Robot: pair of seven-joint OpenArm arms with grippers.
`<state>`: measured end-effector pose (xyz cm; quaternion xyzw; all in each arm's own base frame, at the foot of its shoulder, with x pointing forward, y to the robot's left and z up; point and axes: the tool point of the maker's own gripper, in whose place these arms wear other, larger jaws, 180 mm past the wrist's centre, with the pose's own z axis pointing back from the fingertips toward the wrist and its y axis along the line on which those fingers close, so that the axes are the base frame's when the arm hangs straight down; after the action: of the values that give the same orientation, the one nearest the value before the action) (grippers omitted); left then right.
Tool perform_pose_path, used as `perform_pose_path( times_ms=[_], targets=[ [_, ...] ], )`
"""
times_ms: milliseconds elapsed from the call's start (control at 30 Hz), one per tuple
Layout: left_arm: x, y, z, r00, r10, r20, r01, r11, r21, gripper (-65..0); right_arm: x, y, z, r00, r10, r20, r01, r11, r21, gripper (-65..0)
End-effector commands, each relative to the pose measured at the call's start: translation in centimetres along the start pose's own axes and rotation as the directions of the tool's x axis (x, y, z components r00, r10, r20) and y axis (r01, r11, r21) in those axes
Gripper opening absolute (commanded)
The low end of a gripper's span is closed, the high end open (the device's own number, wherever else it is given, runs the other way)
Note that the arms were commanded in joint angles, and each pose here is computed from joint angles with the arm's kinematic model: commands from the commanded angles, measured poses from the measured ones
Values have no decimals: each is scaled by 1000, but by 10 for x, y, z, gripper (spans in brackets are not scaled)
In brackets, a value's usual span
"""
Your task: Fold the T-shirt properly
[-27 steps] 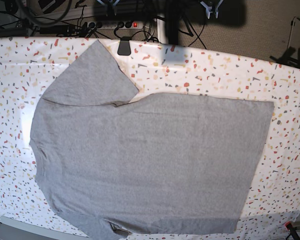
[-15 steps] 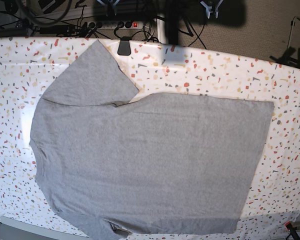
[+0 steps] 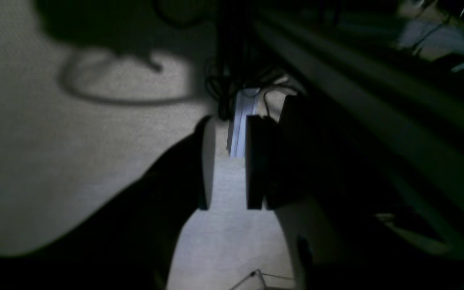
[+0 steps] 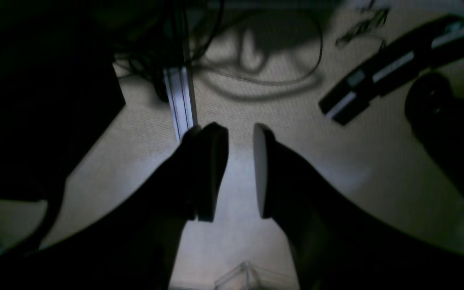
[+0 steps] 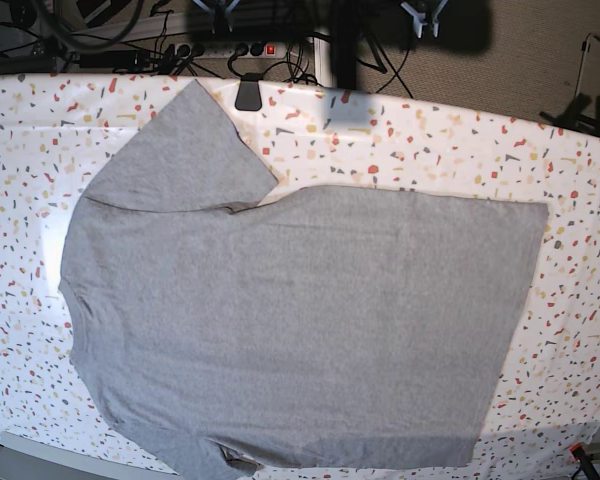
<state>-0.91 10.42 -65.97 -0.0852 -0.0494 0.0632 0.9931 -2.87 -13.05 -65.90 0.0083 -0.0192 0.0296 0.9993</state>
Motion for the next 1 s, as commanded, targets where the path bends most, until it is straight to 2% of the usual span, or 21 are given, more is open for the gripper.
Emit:
perform_pose_path(
  times_ms=[0,133,367,467,567,733,967],
  targets=[
    [-8,0,2,1000,3,3,-3,1000,-7,-525,-12,-3,2,1000,19,-6,-19,1000,-15,-481],
    [-16,6,5,1000,9,12,-9,1000,6,-525,-29,-5,7,999,29,38,-27,999,-42,-481],
    [-33,25,18,998,52,22,-53,998,45,-525,-44,7,23,997,25,76,-24,1000,-14,-481],
    [-41,25,29,998,33,49,-34,999,4,-525,-48,10,34,996,26,80,-26,1000,0,-481],
    [-44,22,45,995,20,94,-15,999,-50,-525,-48,11,49,993,30,110,-32,999,13,-481],
    [-30,36,77,981,-6,193,10,1000,-18,-525,-47,7,80,981,49,186,-55,998,26,-481],
    [-3,38,126,947,-123,296,128,992,2,-525,-40,1,127,965,95,245,-109,993,43,-481]
  ],
)
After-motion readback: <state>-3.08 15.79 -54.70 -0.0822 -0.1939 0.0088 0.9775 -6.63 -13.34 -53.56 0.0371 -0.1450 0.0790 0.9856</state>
